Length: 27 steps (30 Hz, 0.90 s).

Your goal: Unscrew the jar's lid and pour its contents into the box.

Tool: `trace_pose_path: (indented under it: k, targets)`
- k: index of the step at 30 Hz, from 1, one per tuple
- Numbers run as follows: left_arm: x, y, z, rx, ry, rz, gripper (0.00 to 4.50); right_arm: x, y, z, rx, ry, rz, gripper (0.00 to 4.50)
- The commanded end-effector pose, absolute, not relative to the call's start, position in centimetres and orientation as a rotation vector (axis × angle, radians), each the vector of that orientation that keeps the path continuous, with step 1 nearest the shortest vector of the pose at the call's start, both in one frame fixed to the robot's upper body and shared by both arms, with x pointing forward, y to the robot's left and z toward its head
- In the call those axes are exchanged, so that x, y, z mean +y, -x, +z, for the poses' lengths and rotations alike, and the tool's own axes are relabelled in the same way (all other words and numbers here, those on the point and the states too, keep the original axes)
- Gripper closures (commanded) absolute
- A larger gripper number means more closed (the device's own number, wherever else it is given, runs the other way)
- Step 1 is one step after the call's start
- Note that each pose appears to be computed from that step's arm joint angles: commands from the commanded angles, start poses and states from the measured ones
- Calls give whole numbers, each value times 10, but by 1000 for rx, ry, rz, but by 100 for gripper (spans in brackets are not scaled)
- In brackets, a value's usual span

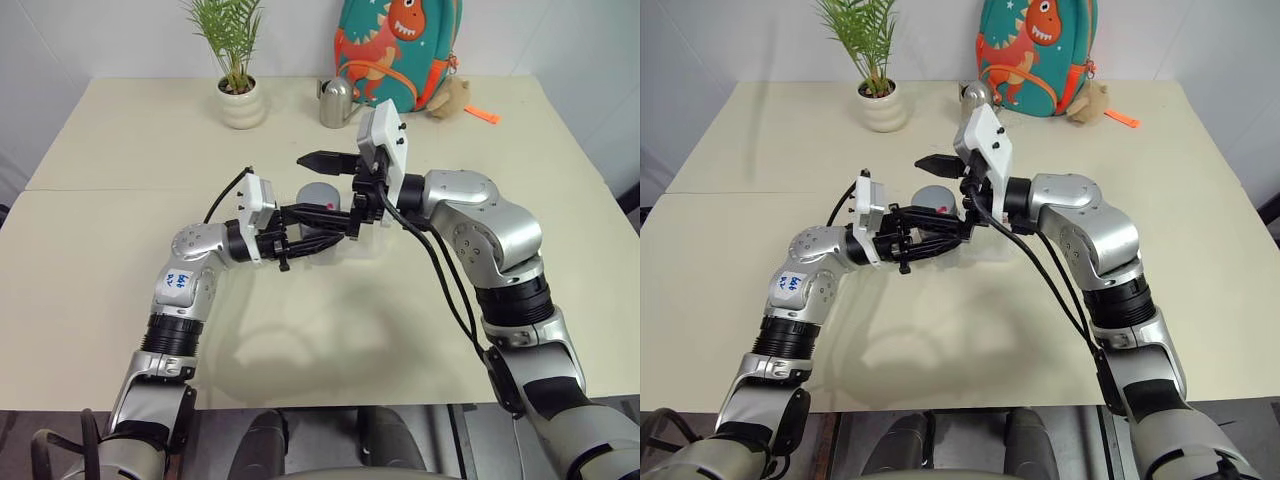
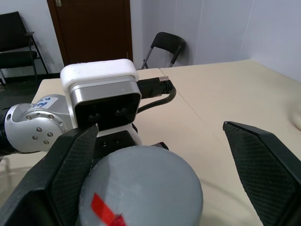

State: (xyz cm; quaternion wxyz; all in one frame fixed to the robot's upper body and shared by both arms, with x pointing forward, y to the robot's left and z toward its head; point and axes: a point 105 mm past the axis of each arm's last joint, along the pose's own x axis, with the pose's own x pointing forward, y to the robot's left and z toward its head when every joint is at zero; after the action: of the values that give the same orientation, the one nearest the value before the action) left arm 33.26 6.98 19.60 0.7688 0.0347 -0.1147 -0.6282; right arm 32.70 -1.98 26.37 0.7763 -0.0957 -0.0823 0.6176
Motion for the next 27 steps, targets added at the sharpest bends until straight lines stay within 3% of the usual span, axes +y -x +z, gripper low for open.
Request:
trace_pose_path:
  k: [1, 7, 15, 27]
  targets:
    - [68, -324, 213, -329, -109, -1394, 256, -48, -341, 277, -215, 232, 1238, 4]
    - [69, -324, 211, -324, -117, -1381, 256, -87, -351, 280, -192, 213, 1157, 4]
    - [72, -325, 209, -320, -135, -1370, 256, -119, -336, 285, -201, 190, 1178, 4]
    - [73, -327, 211, -317, -150, -1368, 256, -35, -306, 285, -269, 213, 1365, 4]
